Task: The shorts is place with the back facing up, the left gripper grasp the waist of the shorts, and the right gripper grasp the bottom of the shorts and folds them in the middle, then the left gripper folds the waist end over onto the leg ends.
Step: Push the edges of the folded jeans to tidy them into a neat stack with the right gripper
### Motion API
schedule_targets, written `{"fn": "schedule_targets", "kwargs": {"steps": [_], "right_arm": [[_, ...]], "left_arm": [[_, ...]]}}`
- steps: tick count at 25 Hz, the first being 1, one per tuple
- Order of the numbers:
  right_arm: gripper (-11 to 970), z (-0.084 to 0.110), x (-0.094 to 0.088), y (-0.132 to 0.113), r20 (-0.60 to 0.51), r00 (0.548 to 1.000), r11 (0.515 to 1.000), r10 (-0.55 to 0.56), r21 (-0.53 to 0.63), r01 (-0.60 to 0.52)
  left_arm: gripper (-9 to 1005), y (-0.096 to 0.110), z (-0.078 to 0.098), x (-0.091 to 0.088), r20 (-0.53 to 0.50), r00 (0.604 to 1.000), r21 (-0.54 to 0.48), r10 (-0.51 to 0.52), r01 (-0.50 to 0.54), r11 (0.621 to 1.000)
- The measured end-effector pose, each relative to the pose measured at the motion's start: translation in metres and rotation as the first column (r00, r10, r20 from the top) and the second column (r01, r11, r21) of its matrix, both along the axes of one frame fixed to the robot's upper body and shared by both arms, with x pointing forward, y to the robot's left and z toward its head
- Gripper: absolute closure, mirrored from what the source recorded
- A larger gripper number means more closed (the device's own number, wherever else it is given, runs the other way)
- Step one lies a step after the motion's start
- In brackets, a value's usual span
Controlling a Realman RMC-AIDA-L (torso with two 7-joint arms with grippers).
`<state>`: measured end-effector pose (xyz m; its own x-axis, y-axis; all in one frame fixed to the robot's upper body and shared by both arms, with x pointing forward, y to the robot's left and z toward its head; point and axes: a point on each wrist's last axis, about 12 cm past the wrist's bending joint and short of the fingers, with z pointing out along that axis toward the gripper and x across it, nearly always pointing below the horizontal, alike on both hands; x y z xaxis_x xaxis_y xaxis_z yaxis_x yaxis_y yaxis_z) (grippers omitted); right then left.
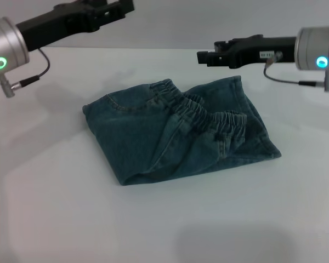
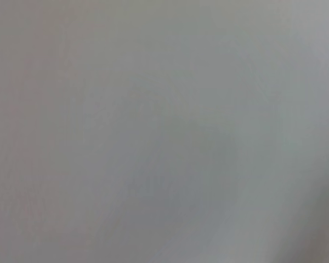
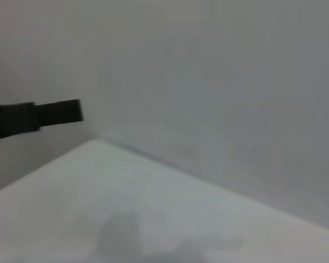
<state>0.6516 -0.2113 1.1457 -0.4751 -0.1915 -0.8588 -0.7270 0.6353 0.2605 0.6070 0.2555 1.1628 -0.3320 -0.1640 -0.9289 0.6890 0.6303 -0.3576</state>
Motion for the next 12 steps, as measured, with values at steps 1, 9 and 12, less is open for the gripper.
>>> {"fn": "schedule_targets", "kwargs": {"steps": [1,9,12], "right_arm": [[320,0.007,0.003,0.001,-0.016,1.0,1.0,0.015,-0.015,-0.015],[320,0.032,0.018,0.012,-0.14,0.988,0.959,0.068,-0.263,-0.104],[321,0.028,0.018,0.021,-0.154,0.985,0.939,0.075,-0.321,-0.121]], "left_arm": [[162,0.001,-0.001,-0.001,-0.002,1.0,-0.001,0.003,-0.003,1.0],[162,0.028,-0.006,-0.008,0.003,0.996,-0.025,0.087,-0.087,0.996],[163,0.028,-0.006,-0.008,0.003,0.996,-0.025,0.087,-0.087,0.996]]}}
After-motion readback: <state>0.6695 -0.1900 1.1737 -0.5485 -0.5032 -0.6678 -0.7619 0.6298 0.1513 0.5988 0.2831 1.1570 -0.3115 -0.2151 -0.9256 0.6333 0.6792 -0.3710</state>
